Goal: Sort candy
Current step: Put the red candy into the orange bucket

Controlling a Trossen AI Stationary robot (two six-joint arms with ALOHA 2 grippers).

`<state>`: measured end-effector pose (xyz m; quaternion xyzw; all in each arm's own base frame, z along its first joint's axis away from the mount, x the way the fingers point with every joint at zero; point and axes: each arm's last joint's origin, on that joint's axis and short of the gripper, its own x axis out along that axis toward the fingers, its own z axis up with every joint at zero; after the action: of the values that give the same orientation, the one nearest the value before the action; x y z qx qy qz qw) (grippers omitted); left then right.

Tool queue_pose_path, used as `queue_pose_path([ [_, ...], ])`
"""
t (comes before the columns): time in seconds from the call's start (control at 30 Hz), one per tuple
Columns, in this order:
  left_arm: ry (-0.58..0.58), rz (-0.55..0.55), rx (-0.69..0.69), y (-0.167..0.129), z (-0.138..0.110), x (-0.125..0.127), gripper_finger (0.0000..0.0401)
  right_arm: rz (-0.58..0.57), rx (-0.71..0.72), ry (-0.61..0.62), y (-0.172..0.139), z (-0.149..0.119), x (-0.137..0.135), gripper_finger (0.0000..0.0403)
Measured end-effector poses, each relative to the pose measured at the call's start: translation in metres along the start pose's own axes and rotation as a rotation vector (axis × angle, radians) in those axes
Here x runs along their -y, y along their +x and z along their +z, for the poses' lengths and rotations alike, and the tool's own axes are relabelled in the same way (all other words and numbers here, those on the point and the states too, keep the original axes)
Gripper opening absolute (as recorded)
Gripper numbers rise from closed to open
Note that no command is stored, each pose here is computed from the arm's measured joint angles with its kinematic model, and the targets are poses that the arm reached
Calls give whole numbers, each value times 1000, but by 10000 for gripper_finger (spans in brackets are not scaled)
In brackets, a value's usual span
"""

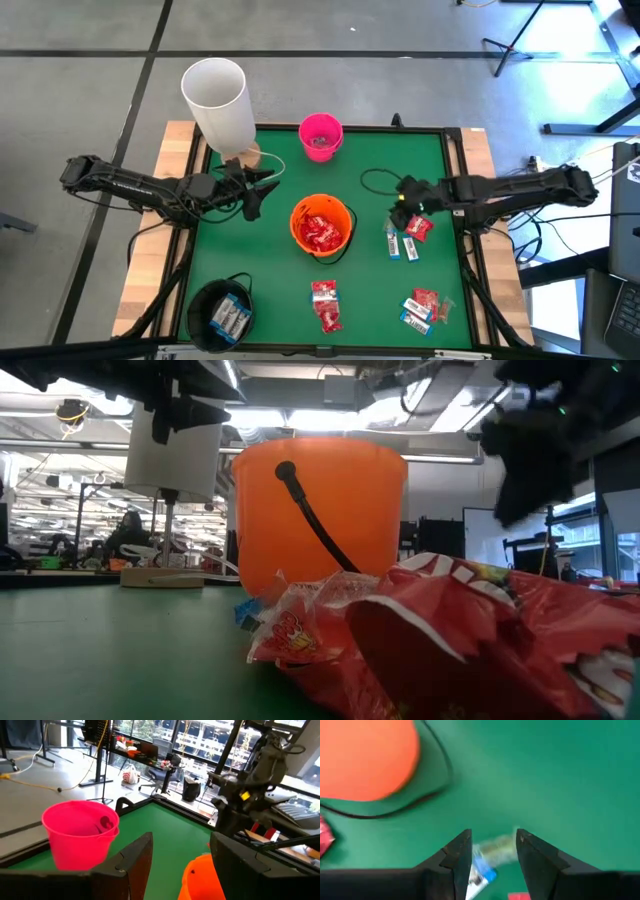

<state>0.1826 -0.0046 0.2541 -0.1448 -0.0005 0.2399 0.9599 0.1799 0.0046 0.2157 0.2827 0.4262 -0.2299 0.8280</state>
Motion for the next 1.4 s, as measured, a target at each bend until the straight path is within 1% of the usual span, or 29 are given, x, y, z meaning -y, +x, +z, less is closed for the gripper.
queue_pose_path([
  [0.2, 25, -2, 1, 0, 0, 0, 188, -62, -51, 183, 14, -31, 2, 150],
  [0.33, 27, -27, -7, 0, 0, 1, 188, -133, -59, 306, 12, -45, 1, 150],
  [0.47, 30, -60, -22, 0, -1, 2, 188, -198, -110, 415, 8, -59, 2, 149],
  [0.57, 31, -85, -31, 0, -1, 2, 188, -258, -168, 473, 8, -69, 2, 149],
  [0.7, 54, -104, -37, 0, -2, 3, 188, -328, -217, 526, 13, -75, 1, 149],
  [0.87, 56, -106, -41, 0, -2, 3, 188, -415, -242, 523, 24, -80, 0, 149],
  [1.0, 56, -140, -52, 0, -2, 4, 188, -474, -260, 503, 33, -84, 0, 149],
  [1.13, 55, -166, -61, 0, -2, 5, 188, -498, -290, 471, 39, -86, -1, 144],
  [1.27, 50, -183, -66, -1, -3, 5, 188, -468, -310, 439, 41, -86, -4, 109],
  [1.4, 47, -184, -67, -1, -3, 5, 188, -460, -300, 414, 42, -85, -5, 40],
])
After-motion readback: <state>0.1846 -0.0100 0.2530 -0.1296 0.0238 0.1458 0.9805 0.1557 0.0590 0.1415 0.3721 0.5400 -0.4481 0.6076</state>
